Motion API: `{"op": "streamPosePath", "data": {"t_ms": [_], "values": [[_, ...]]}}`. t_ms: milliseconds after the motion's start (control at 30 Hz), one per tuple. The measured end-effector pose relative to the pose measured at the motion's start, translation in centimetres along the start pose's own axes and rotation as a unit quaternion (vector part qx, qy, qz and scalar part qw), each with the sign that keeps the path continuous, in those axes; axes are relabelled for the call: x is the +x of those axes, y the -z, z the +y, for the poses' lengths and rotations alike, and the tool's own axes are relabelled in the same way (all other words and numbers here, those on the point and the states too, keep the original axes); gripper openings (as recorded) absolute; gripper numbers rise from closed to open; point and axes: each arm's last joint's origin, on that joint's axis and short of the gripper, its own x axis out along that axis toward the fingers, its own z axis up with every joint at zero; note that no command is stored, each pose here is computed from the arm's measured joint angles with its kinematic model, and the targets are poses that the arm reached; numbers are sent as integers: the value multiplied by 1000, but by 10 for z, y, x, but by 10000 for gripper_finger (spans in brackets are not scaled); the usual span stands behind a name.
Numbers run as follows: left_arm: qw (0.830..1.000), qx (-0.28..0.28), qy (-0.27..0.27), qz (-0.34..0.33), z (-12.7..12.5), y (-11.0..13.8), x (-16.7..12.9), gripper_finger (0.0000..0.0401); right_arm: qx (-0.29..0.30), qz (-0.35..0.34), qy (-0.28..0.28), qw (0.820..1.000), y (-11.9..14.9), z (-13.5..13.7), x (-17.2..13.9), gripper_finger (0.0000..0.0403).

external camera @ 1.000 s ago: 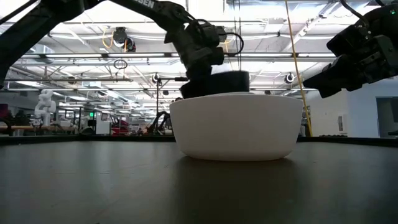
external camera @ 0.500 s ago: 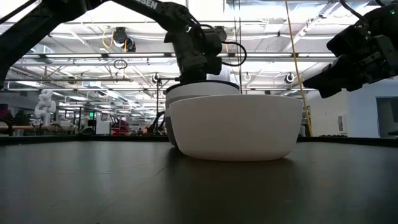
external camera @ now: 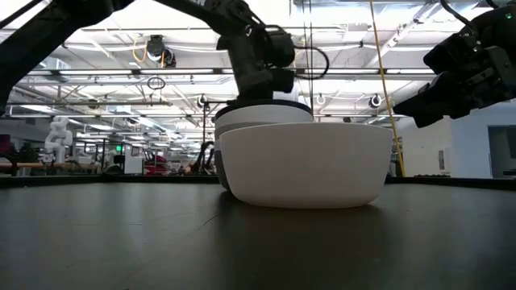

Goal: Nest bowls inside each other
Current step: Stack the black bowl on top of the top white bowl, then stack the white bowl on top of the black bowl

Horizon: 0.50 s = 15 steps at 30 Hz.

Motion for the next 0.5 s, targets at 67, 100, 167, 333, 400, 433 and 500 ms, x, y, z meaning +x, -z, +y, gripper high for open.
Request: {"op": "streamPosePath", "data": {"t_ms": [67, 100, 167, 333, 400, 433, 500], "values": [[1000, 8, -10, -4, -5, -4, -3, 96, 0, 0, 0, 1000, 0, 0, 0, 0], [1000, 12, -13, -8, -7, -6, -5, 107, 0, 0, 0, 1000, 0, 0, 0, 0], [1000, 21, -17, -14, -12, -10, -8, 131, 0, 2, 0, 1000, 0, 0, 0, 0], [998, 40, -24, -51, -22, -23, -28, 187, 2, 11, 1, 1000, 2, 0, 0, 0], [996, 54, -26, -69, -27, -27, -44, 203, 2, 12, 1, 1000, 2, 0, 0, 0], [994, 60, -21, -84, -30, -28, -54, 209, 2, 12, 1, 1000, 2, 0, 0, 0], [989, 76, 20, -125, -36, -28, -75, 216, 2, 13, 1, 1000, 3, 0, 0, 0]]}}
